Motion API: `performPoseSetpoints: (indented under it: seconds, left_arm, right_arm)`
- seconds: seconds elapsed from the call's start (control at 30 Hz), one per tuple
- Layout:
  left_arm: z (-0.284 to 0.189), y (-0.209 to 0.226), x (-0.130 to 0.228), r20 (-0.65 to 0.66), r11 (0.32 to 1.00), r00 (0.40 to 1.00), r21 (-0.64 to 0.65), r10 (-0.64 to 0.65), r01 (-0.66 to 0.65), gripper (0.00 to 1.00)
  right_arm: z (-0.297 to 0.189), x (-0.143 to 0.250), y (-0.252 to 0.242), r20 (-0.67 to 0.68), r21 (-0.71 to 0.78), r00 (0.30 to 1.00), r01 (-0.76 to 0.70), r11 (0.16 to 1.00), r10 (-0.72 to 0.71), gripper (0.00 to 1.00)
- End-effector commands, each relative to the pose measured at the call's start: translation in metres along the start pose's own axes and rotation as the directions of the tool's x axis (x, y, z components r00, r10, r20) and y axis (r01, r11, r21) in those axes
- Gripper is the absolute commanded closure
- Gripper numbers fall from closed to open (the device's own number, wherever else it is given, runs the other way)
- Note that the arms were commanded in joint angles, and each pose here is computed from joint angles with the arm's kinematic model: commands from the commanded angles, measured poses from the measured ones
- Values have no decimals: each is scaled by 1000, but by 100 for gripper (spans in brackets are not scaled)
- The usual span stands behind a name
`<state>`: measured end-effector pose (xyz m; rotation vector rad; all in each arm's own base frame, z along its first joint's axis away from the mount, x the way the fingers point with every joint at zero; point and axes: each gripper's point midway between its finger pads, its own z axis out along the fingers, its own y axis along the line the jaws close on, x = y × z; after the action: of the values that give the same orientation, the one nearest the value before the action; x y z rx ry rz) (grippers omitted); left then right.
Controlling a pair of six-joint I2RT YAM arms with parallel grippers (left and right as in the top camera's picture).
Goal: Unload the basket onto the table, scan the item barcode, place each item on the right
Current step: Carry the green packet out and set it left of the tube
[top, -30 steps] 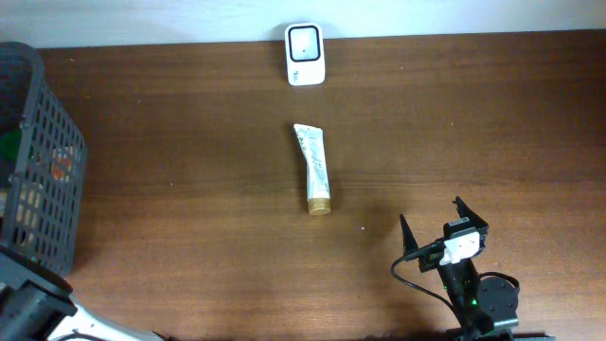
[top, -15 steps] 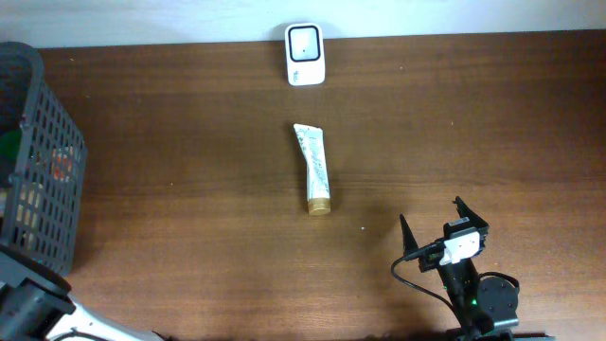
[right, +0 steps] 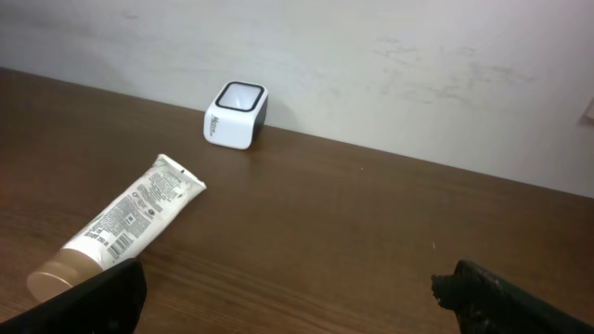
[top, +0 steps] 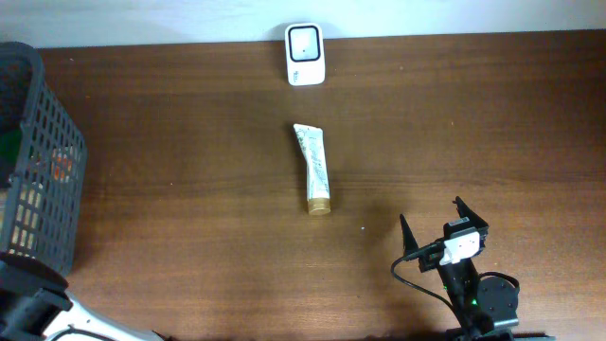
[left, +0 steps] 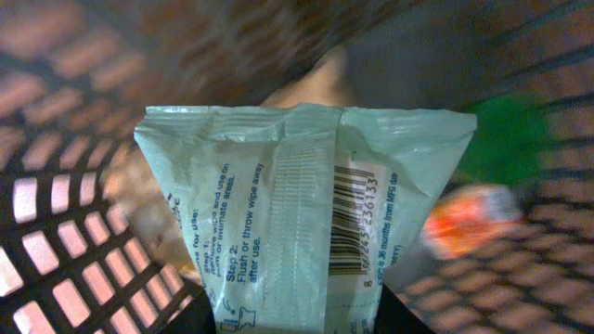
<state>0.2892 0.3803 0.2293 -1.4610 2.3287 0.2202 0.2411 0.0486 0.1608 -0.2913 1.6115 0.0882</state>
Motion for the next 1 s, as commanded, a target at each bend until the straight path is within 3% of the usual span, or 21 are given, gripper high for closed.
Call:
performPoseSetpoints:
  seconds: [0.0, 0.13, 0.27, 0.4, 0.47, 0.67, 0.83, 0.97]
  left_arm:
    - [-73, -60, -19, 130, 957, 991, 285, 20, -57, 69]
    - [-159, -116, -13, 281, 860, 957, 469, 74, -204, 69]
    - [-222, -158, 37, 359, 788, 913, 496, 196, -364, 69]
    - [-237, -182, 90, 318, 752, 893, 490, 317, -442, 69]
    - [-239, -203, 117, 300, 698, 866, 513, 400, -500, 69]
    - [-217, -268, 217, 191, 547, 721, 532, 666, -646, 67]
    - [-155, -298, 318, 31, 437, 520, 501, 854, -747, 67]
    - [-91, -314, 393, -56, 419, 456, 505, 888, -754, 66]
  right_arm:
    - [0, 3, 1, -2, -2, 1000, -11, 1000, 11, 2]
    - [0, 3, 1, -2, -3, 1000, -11, 1000, 11, 2]
    - [0, 3, 1, -2, -2, 1000, -11, 1000, 11, 1]
    - [0, 3, 1, -2, -2, 1000, -11, 1000, 11, 2]
    - [0, 3, 1, -2, -3, 1000, -11, 1000, 11, 2]
    - [0, 3, 1, -2, -2, 1000, -11, 1000, 11, 2]
    - [0, 3, 1, -2, -2, 1000, -11, 1000, 11, 2]
    - [0, 3, 1, -2, -2, 1000, -11, 1000, 11, 2]
